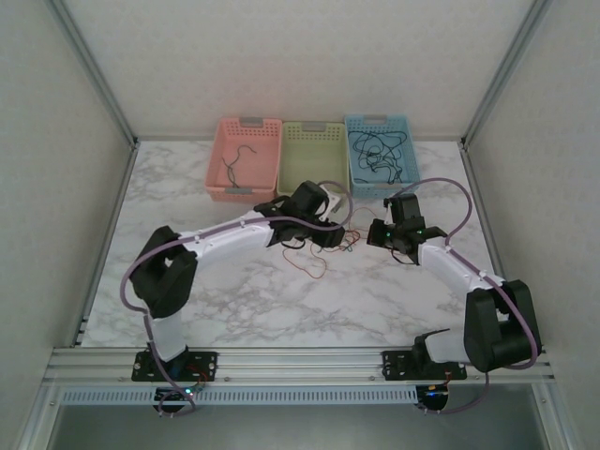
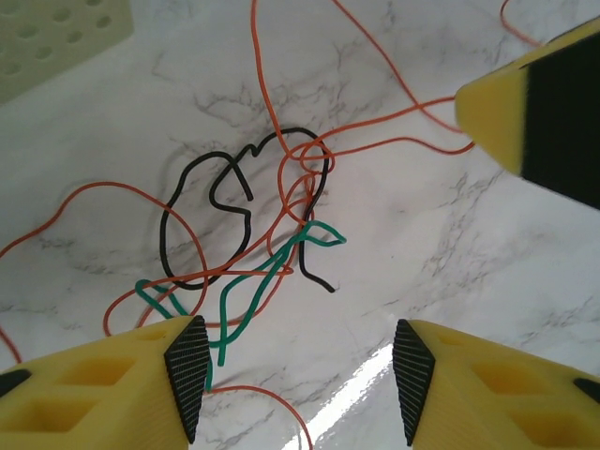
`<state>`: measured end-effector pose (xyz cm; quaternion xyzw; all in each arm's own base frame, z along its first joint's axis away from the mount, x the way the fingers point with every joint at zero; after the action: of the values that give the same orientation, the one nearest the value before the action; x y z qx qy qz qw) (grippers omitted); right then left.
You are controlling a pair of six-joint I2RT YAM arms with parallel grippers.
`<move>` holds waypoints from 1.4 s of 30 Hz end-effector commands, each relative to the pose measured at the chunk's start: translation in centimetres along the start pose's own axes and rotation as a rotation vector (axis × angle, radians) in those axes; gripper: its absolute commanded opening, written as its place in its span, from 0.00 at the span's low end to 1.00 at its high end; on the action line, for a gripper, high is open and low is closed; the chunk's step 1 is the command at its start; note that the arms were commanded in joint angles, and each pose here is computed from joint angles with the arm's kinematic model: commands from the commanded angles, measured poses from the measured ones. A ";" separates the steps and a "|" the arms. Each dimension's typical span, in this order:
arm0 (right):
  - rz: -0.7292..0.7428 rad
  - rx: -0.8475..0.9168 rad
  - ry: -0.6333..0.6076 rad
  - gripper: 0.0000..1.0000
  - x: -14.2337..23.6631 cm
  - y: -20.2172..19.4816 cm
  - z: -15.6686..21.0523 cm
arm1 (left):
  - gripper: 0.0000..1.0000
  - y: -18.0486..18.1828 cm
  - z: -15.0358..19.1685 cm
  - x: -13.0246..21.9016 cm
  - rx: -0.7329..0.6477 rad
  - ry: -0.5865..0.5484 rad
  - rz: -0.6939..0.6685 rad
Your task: Untangle the cables
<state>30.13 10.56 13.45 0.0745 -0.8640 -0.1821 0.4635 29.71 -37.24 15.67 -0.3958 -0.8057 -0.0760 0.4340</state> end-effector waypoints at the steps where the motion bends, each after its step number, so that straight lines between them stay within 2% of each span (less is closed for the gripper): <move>1: 0.016 0.026 0.003 0.00 0.4 -0.2 0.6 | 0.56 -0.1 0.7 -1.3 -0.061 0.094 0.027; 9: 0.022 0.030 0.000 0.00 0.4 -0.3 0.6 | 0.53 0.3 0.4 -3.6 -0.070 0.133 0.009; 25: 0.032 0.037 0.003 0.00 0.4 -0.3 0.5 | 0.51 1.6 1.6 -5.7 -0.076 0.190 -0.062; 38: 0.034 0.040 0.001 0.00 0.4 -0.3 0.4 | 0.19 1.4 1.7 -5.6 -0.063 0.184 -0.045; 42: 0.034 0.039 0.003 0.00 0.3 -0.3 0.4 | 0.12 1.2 1.0 -4.3 -0.056 0.152 -0.043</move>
<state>29.67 10.26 13.02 0.0687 -0.8640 -0.1675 0.4697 31.22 -38.73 10.07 -0.3851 -0.7682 -0.1458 0.4902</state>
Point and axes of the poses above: each hand's point on the last joint's axis, 136 mm out from that joint toward the fingers, its own x axis back along the fingers, its own y axis along the line the jaws close on, z = x × y, the point moved 5 cm from there along x, back along the fingers, and after that the axes turned 4 degrees about -x, right-handed, at the moved point
